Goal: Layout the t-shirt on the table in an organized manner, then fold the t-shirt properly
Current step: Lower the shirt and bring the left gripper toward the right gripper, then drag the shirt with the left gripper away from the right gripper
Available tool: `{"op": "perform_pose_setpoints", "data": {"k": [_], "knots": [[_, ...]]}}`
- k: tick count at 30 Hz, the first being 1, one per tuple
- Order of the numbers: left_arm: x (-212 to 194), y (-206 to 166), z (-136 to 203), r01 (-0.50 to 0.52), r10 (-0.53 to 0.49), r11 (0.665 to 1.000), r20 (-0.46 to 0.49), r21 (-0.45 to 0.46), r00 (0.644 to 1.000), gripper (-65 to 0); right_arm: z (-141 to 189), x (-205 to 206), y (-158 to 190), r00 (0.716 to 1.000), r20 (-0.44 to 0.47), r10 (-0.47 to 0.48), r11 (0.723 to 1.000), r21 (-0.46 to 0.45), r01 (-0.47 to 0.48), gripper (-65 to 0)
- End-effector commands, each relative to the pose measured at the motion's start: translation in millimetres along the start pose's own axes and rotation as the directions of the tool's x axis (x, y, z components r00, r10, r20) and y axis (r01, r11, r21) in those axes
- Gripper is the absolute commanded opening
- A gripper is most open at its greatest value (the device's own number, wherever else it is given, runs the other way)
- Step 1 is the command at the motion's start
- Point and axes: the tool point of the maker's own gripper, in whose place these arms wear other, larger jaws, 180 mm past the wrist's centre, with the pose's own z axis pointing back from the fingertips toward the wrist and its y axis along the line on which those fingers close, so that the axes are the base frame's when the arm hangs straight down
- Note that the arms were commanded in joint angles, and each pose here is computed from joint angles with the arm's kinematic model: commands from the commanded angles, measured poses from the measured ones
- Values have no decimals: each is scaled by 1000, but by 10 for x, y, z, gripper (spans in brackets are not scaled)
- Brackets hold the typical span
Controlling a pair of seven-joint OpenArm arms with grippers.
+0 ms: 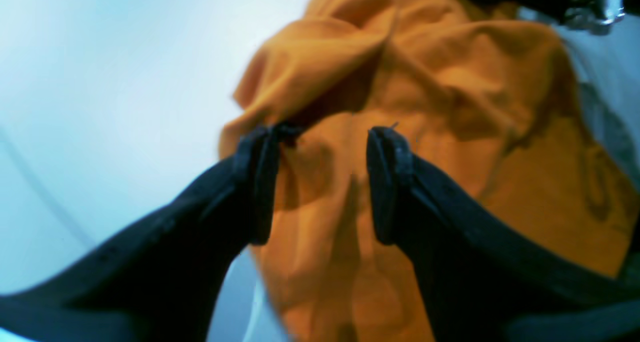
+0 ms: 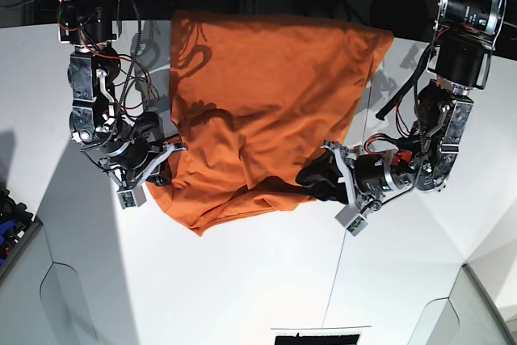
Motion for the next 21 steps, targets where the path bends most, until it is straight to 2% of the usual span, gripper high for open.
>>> {"op": "perform_pose_setpoints", "data": {"k": [1,6,12,16,17,18,21], "knots": [[242,93,94,38,-39,999,66,21,997,-341,19,-100,-103,998,-61,12,999,-35,-14,-650],[212,201,104,98,-102,992,51,77,993,-341,19,-106,-97,998,-64,13,999,-32,-15,-650],[122,262,-32,76,-83,992,75,101,994,-341,20,-121,-97,997,-73,13,999,-32,-15,-650],[67,212,-161,36,-44,996,93,85,995,-343,20,-127,-97,997,-76,13,999,-32,-15,-650],[65,197,-194,33,-41,996,101,84,994,-369,20,-126,-96,997,-75,12,999,-31,-15,-650],[62,193,-215,36,-45,996,106,86,993,-425,20,-126,-96,997,-75,12,999,-31,-15,-650],[75,227,-233,70,-80,992,96,105,992,-650,22,-135,-99,997,-80,13,999,-32,-15,-650]]}}
